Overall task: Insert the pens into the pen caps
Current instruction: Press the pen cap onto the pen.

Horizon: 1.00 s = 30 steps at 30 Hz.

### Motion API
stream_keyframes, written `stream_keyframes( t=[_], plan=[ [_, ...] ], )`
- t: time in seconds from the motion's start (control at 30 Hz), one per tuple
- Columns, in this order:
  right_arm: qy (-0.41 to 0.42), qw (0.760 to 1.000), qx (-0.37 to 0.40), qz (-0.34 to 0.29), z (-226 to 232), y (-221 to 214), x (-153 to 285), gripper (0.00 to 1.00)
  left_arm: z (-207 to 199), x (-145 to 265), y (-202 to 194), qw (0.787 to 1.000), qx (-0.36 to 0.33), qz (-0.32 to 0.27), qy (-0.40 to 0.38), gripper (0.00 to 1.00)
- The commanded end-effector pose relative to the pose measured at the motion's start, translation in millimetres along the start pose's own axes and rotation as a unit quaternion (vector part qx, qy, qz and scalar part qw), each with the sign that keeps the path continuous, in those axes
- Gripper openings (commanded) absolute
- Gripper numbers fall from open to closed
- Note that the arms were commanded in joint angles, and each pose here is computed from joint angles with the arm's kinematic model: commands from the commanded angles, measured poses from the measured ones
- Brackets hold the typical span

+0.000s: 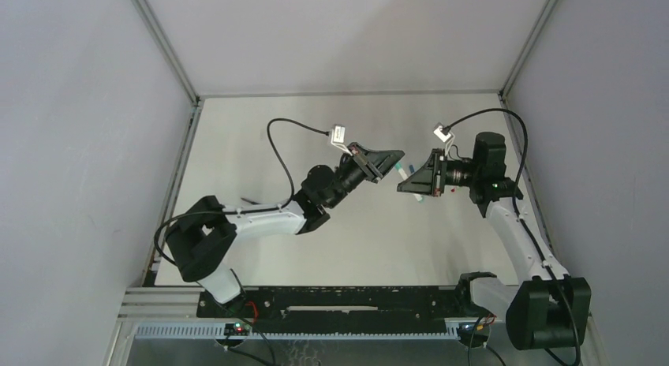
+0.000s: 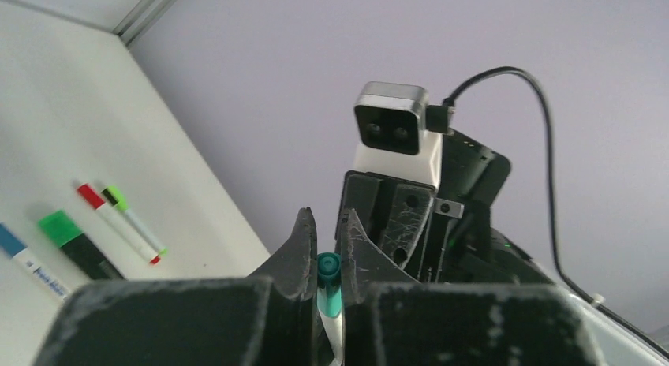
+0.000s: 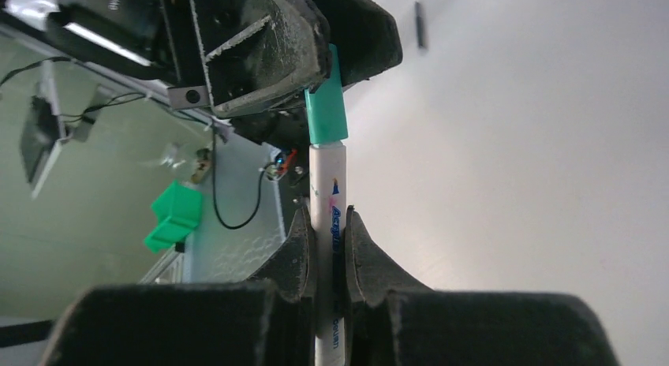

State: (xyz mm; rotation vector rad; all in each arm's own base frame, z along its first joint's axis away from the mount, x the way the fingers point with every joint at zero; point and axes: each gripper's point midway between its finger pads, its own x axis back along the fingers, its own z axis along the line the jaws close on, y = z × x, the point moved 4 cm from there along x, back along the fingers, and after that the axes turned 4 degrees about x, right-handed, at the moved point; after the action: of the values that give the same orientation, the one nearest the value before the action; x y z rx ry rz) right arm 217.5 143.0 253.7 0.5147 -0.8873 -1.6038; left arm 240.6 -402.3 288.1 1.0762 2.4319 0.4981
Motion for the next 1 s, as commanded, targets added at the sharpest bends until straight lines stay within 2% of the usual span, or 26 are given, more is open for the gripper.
stream_keyframes(
  t=[0.0,0.07,0.1,0.17,0.27,0.37,0.53,0.77,0.97],
  plan=[
    [0.002,0.987,0.135,-0.090,9.6,68.6,0.6,0.00,-27.5,78.6,-155.8,0.930,0.034,0.353,-0.096,0.00],
    [-0.034,0.983,0.158,-0.089,4.1,67.6,1.0,0.00,-21.6,78.7,-165.2,0.923,0.025,0.375,-0.076,0.00],
    [-0.063,0.975,0.194,-0.084,5.8,72.7,1.9,0.00,-18.0,79.9,-171.7,0.918,0.015,0.390,-0.063,0.00],
    [-0.121,0.965,0.225,-0.064,-1.5,71.4,2.3,0.00,-6.9,85.0,-184.9,0.903,-0.007,0.429,-0.024,0.00],
    [-0.184,0.950,0.245,-0.066,-11.4,81.2,9.0,0.00,12.1,90.9,-196.4,0.881,-0.040,0.468,0.047,0.00],
    [-0.211,0.946,0.235,-0.076,-17.1,85.3,12.2,0.00,18.8,88.1,-200.5,0.880,-0.027,0.467,0.078,0.00],
    [-0.250,0.935,0.233,-0.097,-27.2,97.8,17.6,0.00,3.4,76.7,-207.0,0.885,0.012,0.462,0.059,0.00],
    [-0.120,0.971,0.135,-0.154,-19.2,111.0,24.2,0.00,-18.9,84.5,-200.8,0.894,0.026,0.446,-0.030,0.00],
    [-0.055,0.978,0.091,-0.178,-14.5,112.5,23.8,0.00,-37.4,81.7,-196.1,0.903,0.046,0.417,-0.091,0.00]
  ],
)
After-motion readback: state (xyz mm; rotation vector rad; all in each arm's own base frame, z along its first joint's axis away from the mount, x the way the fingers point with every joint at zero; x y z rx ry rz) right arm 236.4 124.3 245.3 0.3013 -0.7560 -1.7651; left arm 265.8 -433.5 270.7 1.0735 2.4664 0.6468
